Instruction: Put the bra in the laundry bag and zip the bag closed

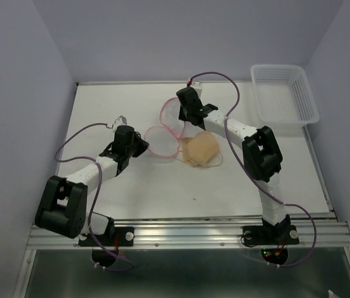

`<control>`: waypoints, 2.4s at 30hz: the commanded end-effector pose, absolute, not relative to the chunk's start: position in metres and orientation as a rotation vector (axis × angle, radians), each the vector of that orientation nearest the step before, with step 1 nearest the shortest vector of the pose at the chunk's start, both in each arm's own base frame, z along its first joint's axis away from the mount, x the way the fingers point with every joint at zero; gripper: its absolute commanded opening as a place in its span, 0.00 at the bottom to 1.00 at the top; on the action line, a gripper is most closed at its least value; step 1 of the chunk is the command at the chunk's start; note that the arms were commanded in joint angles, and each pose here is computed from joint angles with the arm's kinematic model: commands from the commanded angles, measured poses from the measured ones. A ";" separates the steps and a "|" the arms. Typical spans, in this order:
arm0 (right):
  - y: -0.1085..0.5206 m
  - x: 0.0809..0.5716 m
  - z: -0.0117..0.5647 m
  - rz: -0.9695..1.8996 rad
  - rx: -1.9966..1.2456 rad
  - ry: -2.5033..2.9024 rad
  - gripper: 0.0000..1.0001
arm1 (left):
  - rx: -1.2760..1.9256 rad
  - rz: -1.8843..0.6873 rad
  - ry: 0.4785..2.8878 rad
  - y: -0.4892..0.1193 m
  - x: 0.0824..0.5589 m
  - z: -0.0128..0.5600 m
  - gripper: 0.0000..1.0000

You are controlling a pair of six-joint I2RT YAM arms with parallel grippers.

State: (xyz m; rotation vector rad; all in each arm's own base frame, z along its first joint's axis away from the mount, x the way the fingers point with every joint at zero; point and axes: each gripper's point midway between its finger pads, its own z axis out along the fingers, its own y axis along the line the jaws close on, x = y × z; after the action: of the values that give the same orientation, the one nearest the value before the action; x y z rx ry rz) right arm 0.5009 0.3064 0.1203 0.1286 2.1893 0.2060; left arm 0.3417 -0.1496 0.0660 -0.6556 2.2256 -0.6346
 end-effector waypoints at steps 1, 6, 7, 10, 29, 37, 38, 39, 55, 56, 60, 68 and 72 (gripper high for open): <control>0.299 0.504 0.178 0.235 0.122 2.084 0.01 | -0.588 -0.490 1.885 -0.115 0.377 0.181 0.00; 0.306 0.492 0.189 0.322 0.066 2.072 0.01 | -0.579 -0.395 1.634 -0.082 0.375 0.281 0.00; 0.307 0.491 0.189 0.331 0.060 2.077 0.01 | -0.562 -0.404 1.593 -0.082 0.374 0.303 0.00; 0.315 0.483 0.186 0.389 0.030 2.097 0.02 | -0.510 -0.395 1.543 -0.080 0.371 0.340 0.00; 0.343 0.458 0.148 0.578 -0.121 2.183 0.16 | -0.444 -0.311 1.826 -0.088 0.363 0.282 0.00; 0.339 0.442 0.158 0.600 -0.215 2.161 0.58 | -0.278 -0.305 1.769 -0.095 0.367 0.295 0.00; 0.337 0.439 0.168 0.608 -0.219 2.145 0.69 | -0.245 -0.331 1.732 -0.100 0.369 0.304 0.00; 0.333 0.433 0.165 0.598 -0.242 2.152 0.80 | -0.214 -0.321 1.727 -0.101 0.370 0.306 0.00; 0.249 0.403 0.207 0.703 -0.066 2.061 1.00 | -0.241 -0.328 1.780 -0.106 0.381 0.300 0.00; 0.239 0.401 0.212 0.727 -0.044 2.047 1.00 | -0.241 -0.329 1.778 -0.106 0.382 0.301 0.00; 0.183 0.396 0.181 0.794 0.144 2.097 1.00 | -0.233 -0.322 1.781 -0.107 0.384 0.301 0.00; 0.155 0.370 0.136 1.058 0.192 2.100 1.00 | -0.216 -0.325 1.785 -0.109 0.384 0.300 0.00; 0.173 0.362 0.137 1.288 0.164 2.026 1.00 | -0.214 -0.333 1.788 -0.110 0.384 0.300 0.00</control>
State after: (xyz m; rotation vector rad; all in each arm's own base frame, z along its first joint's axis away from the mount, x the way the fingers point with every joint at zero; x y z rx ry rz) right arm 0.3617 0.1436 0.0982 0.3160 2.2090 0.9993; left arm 0.3784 -0.1066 0.2653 -0.2303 1.8746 -0.3011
